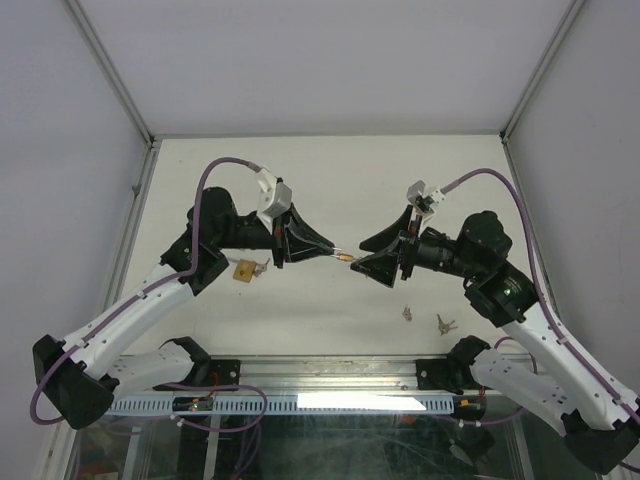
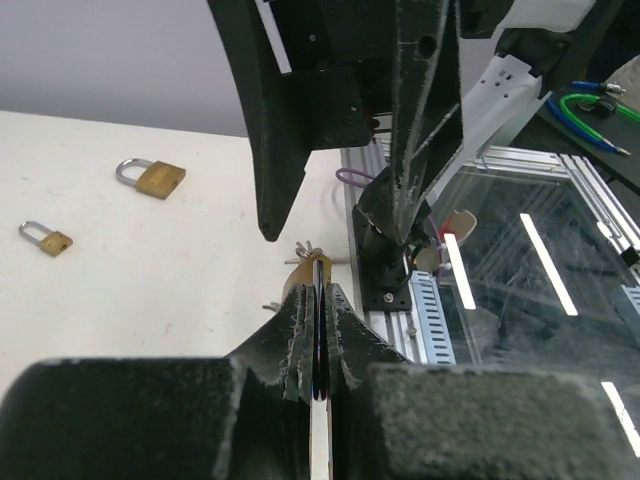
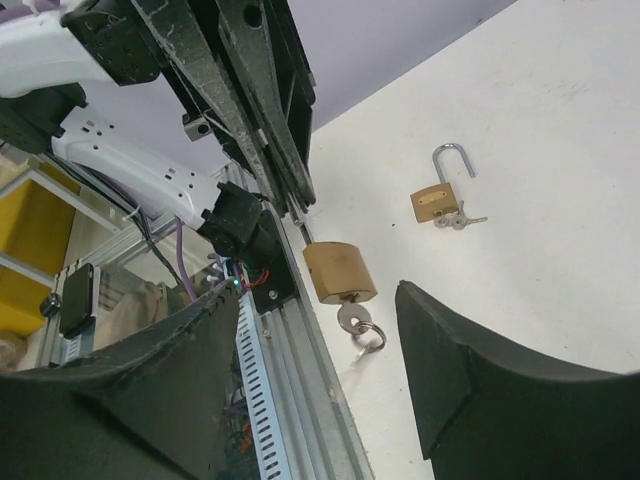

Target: Unlock with the key

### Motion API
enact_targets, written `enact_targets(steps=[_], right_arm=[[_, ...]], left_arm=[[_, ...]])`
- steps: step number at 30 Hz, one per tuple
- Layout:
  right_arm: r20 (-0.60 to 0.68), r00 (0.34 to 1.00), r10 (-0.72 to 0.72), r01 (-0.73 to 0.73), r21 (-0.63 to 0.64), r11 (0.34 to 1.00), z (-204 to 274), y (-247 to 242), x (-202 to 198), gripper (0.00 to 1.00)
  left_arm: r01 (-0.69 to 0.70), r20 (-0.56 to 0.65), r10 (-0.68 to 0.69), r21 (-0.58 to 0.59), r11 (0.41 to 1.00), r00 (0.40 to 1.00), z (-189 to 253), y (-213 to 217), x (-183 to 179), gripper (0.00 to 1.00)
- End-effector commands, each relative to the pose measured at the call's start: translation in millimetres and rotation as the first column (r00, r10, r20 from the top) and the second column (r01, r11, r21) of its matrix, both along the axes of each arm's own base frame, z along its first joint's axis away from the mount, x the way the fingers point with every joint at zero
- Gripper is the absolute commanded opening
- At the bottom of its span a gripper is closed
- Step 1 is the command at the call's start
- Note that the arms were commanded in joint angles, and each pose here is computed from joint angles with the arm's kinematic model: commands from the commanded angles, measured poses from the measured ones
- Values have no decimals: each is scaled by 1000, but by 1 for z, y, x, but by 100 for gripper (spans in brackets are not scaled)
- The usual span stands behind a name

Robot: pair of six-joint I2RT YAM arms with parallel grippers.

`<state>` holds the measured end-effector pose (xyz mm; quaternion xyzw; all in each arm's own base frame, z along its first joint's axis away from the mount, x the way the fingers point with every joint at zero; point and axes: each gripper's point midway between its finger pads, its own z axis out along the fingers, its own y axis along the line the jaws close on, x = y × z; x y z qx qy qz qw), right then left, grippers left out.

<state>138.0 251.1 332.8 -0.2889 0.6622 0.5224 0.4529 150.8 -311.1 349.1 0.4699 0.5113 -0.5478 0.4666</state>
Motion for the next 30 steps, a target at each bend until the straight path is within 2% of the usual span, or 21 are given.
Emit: enact_targets(steps=[1,4,7,11,15,21,23,26,28,30], right_arm=[[138,990,41,-44,15,999,15,2,-3,67],[157,988,-9,8,5,1000,13,-3,3,68],[146,986,-79,84,-30,996,3,-10,14,69],[116,987,-114,122,-59,991,-12,-13,20,69],[90,984,-152,159,-74,985,-25,-15,26,69],[43,974,-221,224,-107,969,-52,-15,42,69],[38,972,-231,234,-128,964,-58,-13,49,69],[33,972,-234,236,-175,956,-65,-8,60,70],[31,973,-230,231,-200,952,-67,-5,66,70],[24,972,-234,233,-221,947,-69,-2,72,70]], left_arm=[[-95,-55,94,-29,995,994,6,6,17,0],[-245,-108,248,47,968,963,-24,22,53,0],[-377,-201,397,131,917,896,-61,51,98,0],[-482,-254,519,195,854,816,-104,90,148,0],[-503,-274,557,247,828,784,-137,105,177,0],[-458,-381,524,256,851,761,-168,93,224,0],[-440,-458,517,272,856,723,-182,88,232,0],[-418,-582,520,312,853,626,-209,85,236,0],[-413,-629,526,333,848,572,-226,85,238,0],[-444,-651,567,367,817,505,-244,90,249,0]])
